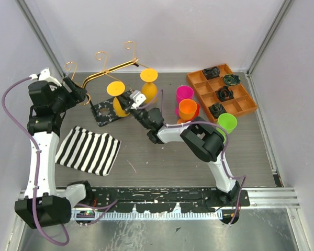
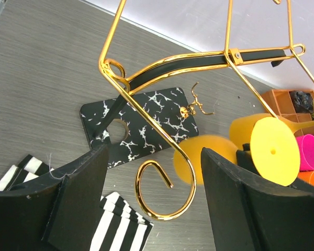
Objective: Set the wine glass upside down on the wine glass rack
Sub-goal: Turn the wine glass upside down at the wine rack.
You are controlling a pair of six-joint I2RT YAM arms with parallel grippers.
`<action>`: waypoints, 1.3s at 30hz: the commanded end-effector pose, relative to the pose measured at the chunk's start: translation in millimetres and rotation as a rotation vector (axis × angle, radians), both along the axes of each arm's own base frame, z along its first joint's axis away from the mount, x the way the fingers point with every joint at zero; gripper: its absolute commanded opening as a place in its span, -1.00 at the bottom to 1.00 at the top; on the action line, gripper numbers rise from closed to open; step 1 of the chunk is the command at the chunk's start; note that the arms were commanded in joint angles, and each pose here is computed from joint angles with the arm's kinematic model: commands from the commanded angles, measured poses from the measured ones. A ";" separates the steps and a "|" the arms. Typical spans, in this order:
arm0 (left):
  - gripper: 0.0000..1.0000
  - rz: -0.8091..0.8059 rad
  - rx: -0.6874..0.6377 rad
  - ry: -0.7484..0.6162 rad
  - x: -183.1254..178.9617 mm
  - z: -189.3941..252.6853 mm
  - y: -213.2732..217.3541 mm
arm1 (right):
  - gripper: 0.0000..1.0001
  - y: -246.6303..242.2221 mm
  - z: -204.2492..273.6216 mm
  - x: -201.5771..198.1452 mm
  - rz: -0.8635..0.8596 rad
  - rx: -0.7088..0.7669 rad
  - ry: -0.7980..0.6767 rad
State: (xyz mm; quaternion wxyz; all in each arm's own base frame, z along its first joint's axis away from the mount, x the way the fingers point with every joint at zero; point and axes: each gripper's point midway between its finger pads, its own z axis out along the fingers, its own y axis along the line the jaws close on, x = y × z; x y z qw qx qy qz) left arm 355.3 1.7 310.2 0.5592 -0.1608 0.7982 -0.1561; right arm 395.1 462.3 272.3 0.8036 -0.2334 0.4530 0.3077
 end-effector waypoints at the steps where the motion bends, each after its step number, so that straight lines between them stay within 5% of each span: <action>1: 0.55 -0.010 -0.008 -0.019 2.2 -0.5 -0.6 | -0.92 3.7 50.6 -36.0 0.077 0.057 -0.112; 9: 0.55 -0.011 -0.008 -0.021 2.4 -0.3 -0.6 | -0.84 12.6 48.5 -35.6 0.084 0.034 -0.099; 17: 0.55 -0.009 -0.009 -0.022 2.6 0.2 0.1 | -0.19 7.6 46.3 -26.7 0.032 0.049 -0.077; 39: 0.90 0.006 0.028 -0.122 -15.3 28.6 2.0 | 0.39 -50.6 10.5 -64.7 0.038 -0.016 0.143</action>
